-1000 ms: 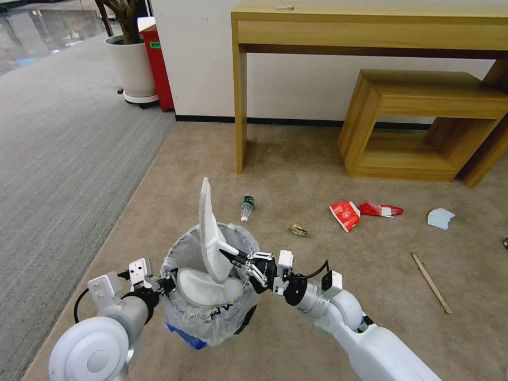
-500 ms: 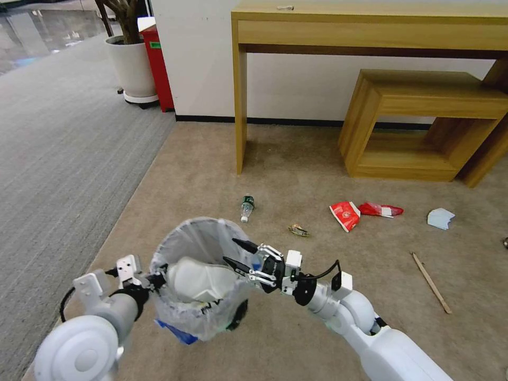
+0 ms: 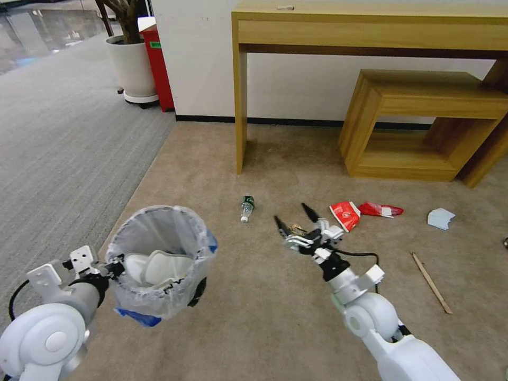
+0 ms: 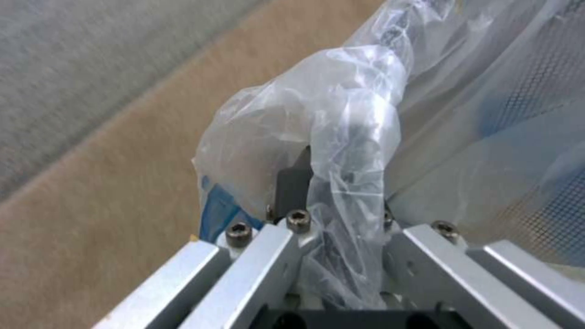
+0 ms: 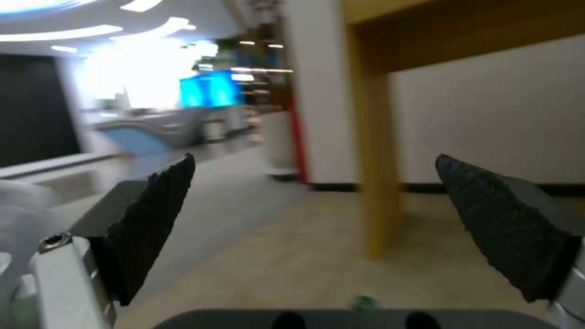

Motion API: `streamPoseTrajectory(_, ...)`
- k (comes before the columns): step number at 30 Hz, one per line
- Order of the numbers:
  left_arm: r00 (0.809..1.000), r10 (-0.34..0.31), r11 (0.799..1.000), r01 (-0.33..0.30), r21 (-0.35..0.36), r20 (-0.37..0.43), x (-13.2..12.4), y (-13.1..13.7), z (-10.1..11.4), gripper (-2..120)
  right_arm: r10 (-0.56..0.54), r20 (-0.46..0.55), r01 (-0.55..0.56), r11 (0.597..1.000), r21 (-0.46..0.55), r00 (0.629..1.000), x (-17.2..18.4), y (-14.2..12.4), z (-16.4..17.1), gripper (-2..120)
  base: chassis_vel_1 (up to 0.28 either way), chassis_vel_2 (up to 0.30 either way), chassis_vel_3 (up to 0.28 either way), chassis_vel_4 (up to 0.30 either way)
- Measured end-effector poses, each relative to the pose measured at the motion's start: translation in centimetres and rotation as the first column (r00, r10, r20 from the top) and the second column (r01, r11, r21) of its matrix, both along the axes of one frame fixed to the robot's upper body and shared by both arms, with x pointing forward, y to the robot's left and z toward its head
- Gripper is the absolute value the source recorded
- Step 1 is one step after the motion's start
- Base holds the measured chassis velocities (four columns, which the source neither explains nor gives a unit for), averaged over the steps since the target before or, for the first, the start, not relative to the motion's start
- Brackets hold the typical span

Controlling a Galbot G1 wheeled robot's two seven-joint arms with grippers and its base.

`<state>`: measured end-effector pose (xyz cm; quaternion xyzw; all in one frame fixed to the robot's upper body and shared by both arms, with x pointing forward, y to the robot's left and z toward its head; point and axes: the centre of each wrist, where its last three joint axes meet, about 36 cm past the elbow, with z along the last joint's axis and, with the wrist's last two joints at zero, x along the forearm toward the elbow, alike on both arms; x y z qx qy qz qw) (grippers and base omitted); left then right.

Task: Pick up the trash bin and place the garbage on the floor into it.

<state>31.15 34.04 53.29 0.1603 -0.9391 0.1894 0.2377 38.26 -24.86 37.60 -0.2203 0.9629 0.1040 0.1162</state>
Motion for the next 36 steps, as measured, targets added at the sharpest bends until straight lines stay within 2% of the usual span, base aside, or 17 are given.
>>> streamPoseTrajectory(1, 1.0, 0.023, 1.0, -0.023, 0.002, 0.013, 0.0, 0.6, 0.4, 0, -0.067, -0.013, 0.067, 0.998, -0.006, 0.998, -0.1, -0.5, -0.2, 100, 0.0, 0.0, 0.0, 0.0)
streamPoseTrajectory(2, 1.0, 0.023, 1.0, -0.023, 0.002, 0.013, 0.0, 0.6, 0.4, 0, -0.067, -0.013, 0.067, 0.998, -0.006, 0.998, -0.1, -0.5, -0.2, 100, 0.0, 0.0, 0.0, 0.0)
streamPoseTrajectory(4, 0.999, 0.047, 0.999, -0.047, 0.006, 0.02, 0.0, 1.7, 0.6, 0, -0.157, -0.039, 0.157, 0.988, -0.007, 0.987, 0.0, -1.3, -0.7, 100, 0.0, 0.0, 0.0, 0.0)
streamPoseTrajectory(6, 0.998, 0.062, 0.998, -0.062, 0.01, 0.022, 0.0, 2.4, 0.8, 0, -0.177, -0.048, 0.177, 0.984, -0.003, 0.983, 0.0, -1.5, -1.1, 100, 0.0, 0.0, 0.0, 0.0)
streamPoseTrajectory(19, 0.995, 0.095, 0.995, -0.095, -0.02, 0.03, -0.7, 4.1, 1.5, 0, -0.121, -0.051, 0.124, 0.991, 0.058, 0.991, 0.0, 0.8, -1.9, 100, -0.025, 0.017, 0.026, -0.021)
streamPoseTrajectory(36, 0.997, 0.074, 0.997, -0.073, -0.04, 0.024, -0.5, 3.8, 1.0, 0, -0.122, -0.042, 0.124, 0.991, 0.054, 0.992, -0.1, 0.2, -2.3, 100, -0.229, 0.224, 0.22, -0.218)
